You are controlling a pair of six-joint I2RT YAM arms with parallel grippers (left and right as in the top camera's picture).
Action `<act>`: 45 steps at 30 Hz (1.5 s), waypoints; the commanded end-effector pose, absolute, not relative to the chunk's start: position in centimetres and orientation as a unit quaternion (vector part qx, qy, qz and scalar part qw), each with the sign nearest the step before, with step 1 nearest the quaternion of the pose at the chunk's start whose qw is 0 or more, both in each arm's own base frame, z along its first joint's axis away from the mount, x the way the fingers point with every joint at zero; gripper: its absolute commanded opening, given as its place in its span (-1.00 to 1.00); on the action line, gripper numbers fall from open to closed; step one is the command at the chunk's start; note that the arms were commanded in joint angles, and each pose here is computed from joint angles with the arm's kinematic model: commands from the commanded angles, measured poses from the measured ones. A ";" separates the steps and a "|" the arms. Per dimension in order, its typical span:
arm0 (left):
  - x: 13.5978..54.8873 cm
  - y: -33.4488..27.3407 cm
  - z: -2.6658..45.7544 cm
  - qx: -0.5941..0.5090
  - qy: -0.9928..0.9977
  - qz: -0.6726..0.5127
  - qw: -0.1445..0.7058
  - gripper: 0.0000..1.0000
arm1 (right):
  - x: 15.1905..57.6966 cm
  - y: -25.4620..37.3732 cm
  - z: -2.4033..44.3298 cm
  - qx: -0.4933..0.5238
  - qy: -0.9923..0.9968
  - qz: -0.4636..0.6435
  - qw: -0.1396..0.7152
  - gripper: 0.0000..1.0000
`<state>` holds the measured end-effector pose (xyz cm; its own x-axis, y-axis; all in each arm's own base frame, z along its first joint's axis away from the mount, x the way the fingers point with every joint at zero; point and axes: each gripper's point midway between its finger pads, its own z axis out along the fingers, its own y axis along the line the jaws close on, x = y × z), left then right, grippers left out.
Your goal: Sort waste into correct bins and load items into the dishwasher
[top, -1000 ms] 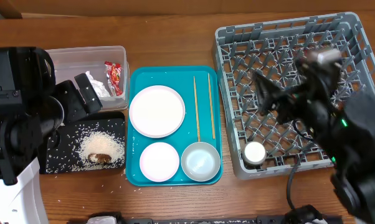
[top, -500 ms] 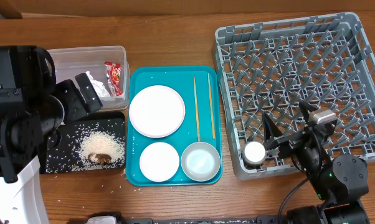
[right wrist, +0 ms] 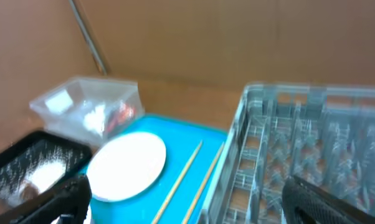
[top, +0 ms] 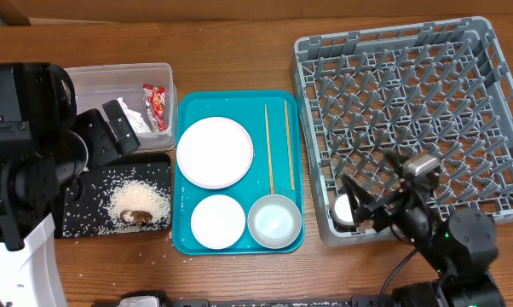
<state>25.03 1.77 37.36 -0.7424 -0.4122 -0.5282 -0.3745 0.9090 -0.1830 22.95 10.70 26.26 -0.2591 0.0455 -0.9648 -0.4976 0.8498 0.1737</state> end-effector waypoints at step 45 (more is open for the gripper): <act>24.6 -1.3 15.8 -0.106 0.723 -0.154 0.666 1.00 | 16.6 9.6 14.9 -0.112 0.902 0.226 0.351 1.00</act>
